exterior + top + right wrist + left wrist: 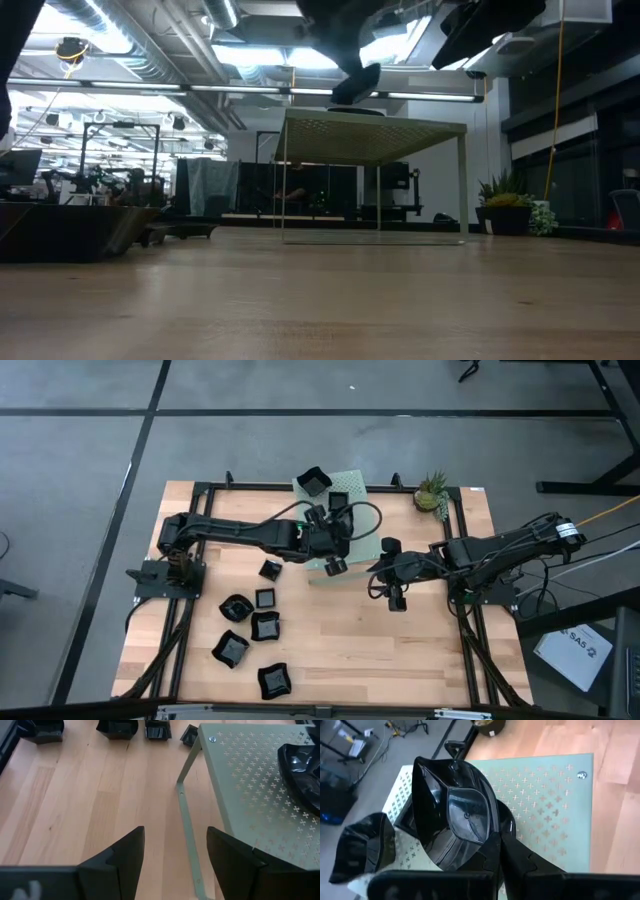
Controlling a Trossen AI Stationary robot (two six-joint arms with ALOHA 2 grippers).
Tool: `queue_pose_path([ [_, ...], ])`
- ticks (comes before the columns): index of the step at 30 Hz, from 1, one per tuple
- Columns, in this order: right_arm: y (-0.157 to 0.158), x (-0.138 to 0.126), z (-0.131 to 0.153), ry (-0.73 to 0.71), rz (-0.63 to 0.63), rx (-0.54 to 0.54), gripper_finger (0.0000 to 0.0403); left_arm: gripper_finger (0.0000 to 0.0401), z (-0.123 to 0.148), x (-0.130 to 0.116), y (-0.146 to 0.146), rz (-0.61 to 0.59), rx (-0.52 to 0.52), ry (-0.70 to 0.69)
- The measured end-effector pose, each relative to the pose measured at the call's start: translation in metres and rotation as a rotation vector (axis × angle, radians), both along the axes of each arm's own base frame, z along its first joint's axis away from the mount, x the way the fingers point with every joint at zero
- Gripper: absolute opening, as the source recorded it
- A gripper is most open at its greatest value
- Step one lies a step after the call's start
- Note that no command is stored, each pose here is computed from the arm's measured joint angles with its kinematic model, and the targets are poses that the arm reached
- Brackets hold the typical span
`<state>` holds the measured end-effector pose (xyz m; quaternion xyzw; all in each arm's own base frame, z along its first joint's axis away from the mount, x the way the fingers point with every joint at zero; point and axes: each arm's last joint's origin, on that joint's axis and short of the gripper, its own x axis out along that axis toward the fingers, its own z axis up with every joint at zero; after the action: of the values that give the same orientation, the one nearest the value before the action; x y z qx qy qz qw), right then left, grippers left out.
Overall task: Pick & Place Mini shaped plates
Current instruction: Stack the black leaf shaped plate on top of the black leaf shape plates on the shelf
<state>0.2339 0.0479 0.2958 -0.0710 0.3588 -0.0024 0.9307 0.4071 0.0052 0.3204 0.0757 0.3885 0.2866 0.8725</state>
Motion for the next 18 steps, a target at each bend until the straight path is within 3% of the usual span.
queue_pose_path([
  [18,0.000,0.000,0.000,0.000,0.002,-0.002,0.0212,0.0003,-0.018,0.007,0.009,0.016,-0.100,0.032],
])
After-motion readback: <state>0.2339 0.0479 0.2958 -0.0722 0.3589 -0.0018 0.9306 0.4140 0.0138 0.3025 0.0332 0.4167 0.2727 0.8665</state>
